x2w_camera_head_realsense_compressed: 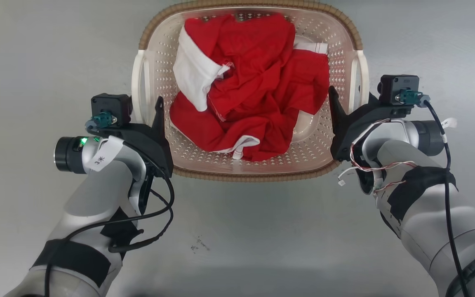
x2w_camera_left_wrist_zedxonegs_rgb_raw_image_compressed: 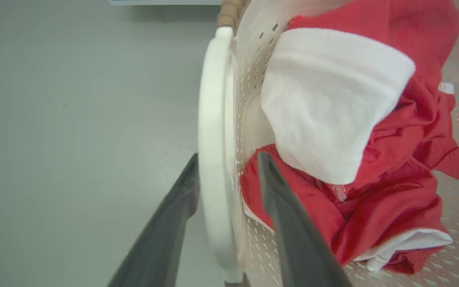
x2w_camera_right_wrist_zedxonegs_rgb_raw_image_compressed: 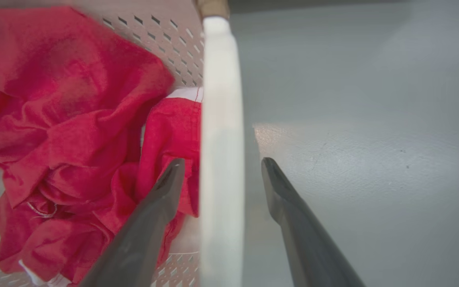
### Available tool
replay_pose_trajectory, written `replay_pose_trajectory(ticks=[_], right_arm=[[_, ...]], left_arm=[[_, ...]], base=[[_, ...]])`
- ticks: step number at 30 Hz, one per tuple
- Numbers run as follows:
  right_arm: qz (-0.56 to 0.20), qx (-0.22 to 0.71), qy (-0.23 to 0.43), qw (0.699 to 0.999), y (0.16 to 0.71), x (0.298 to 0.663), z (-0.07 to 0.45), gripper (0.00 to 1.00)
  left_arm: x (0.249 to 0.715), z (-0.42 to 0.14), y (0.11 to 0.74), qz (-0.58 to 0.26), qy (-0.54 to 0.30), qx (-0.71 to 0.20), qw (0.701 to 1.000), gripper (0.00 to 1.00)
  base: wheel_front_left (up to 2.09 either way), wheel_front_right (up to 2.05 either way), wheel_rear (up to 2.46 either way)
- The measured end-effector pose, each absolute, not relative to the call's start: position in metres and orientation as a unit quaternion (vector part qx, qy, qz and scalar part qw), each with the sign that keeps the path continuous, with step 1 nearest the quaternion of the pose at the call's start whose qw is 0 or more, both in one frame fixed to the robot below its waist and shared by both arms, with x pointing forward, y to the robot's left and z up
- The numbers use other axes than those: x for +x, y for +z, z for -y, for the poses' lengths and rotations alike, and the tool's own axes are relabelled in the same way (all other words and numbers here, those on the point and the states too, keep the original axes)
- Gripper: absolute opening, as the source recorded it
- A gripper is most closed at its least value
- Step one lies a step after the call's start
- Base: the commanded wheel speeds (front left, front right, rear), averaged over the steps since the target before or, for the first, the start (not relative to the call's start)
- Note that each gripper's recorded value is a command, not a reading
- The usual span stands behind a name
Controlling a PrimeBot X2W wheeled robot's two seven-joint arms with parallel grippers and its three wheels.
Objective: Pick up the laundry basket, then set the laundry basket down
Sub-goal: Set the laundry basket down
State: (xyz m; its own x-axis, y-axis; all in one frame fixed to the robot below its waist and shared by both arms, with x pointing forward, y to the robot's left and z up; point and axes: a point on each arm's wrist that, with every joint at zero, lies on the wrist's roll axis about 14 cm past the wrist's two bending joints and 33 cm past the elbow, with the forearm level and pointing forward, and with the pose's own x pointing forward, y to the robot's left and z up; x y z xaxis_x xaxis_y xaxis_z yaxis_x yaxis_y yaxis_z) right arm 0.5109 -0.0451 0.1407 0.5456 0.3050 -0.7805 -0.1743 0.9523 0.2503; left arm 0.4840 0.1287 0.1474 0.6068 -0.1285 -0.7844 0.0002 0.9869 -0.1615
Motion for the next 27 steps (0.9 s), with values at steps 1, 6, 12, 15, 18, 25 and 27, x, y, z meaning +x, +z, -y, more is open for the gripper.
replay_pose_trajectory(ticks=[1,6,12,15,18,25,27], right_arm=[[-0.456,0.069,0.135,0.877,0.143,0.511,0.047,1.0],[-0.45,0.066,0.133,0.881,0.15,0.511,0.049,1.0],[-0.438,0.062,0.131,0.887,0.164,0.514,0.052,1.0],[-0.428,0.061,0.13,0.892,0.173,0.517,0.053,1.0],[-0.42,0.059,0.135,0.896,0.183,0.516,0.053,1.0],[-0.39,0.056,0.14,0.908,0.212,0.523,0.054,1.0],[-0.384,0.055,0.141,0.911,0.221,0.521,0.054,1.0]], left_arm=[[0.485,-0.129,0.15,-0.439,-0.035,-0.072,0.895,1.0],[0.488,-0.131,0.158,-0.432,-0.032,-0.071,0.899,1.0],[0.492,-0.134,0.171,-0.421,-0.027,-0.071,0.904,1.0],[0.495,-0.134,0.18,-0.412,-0.025,-0.074,0.908,1.0],[0.491,-0.134,0.187,-0.409,-0.025,-0.079,0.909,1.0],[0.489,-0.132,0.209,-0.393,-0.024,-0.096,0.914,1.0],[0.489,-0.132,0.218,-0.385,-0.017,-0.107,0.917,1.0]], base=[[0.0,0.0,0.0],[0.0,0.0,0.0],[0.0,0.0,0.0],[0.0,0.0,0.0],[0.0,0.0,0.0],[0.0,0.0,0.0],[0.0,0.0,0.0]])
